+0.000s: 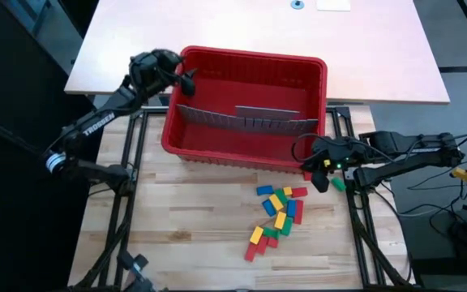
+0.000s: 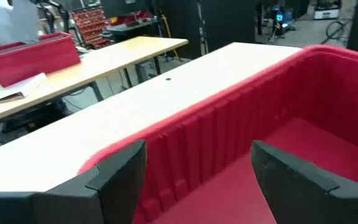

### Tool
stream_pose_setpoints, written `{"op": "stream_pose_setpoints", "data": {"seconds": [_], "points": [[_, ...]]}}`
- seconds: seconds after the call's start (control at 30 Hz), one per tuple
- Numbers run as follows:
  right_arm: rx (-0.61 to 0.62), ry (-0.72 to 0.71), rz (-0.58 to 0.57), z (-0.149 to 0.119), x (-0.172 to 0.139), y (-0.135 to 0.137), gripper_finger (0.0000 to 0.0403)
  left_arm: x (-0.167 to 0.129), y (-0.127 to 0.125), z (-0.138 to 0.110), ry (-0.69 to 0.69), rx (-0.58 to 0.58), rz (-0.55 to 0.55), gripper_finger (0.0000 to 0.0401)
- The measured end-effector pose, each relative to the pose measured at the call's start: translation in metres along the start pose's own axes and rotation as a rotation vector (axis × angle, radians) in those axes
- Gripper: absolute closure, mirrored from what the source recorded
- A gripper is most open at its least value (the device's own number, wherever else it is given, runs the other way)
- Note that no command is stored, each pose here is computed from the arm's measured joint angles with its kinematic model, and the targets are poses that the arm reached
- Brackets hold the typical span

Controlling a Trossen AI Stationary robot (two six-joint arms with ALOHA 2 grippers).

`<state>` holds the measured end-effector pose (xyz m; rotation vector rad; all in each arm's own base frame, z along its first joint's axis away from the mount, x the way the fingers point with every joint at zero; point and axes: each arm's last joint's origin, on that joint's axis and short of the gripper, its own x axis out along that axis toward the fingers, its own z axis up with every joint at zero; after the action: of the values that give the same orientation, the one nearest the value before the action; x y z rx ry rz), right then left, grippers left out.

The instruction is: Sort blocks

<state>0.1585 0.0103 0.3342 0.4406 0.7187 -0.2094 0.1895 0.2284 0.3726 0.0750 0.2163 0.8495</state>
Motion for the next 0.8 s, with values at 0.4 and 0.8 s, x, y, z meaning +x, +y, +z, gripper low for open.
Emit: {"op": "stream_pose_setpoints", "data": {"seconds": [0.4,0.8], "points": [[-0.026,-0.011,0.037,0.004,0.006,0.005,0.0403,0.061,0.035,0.008,0.198,-0.048,0.087,0.0127],[-0.053,-0.009,0.046,0.003,0.006,0.006,0.0403,0.098,0.059,0.024,0.175,-0.017,0.177,0.0127]]}}
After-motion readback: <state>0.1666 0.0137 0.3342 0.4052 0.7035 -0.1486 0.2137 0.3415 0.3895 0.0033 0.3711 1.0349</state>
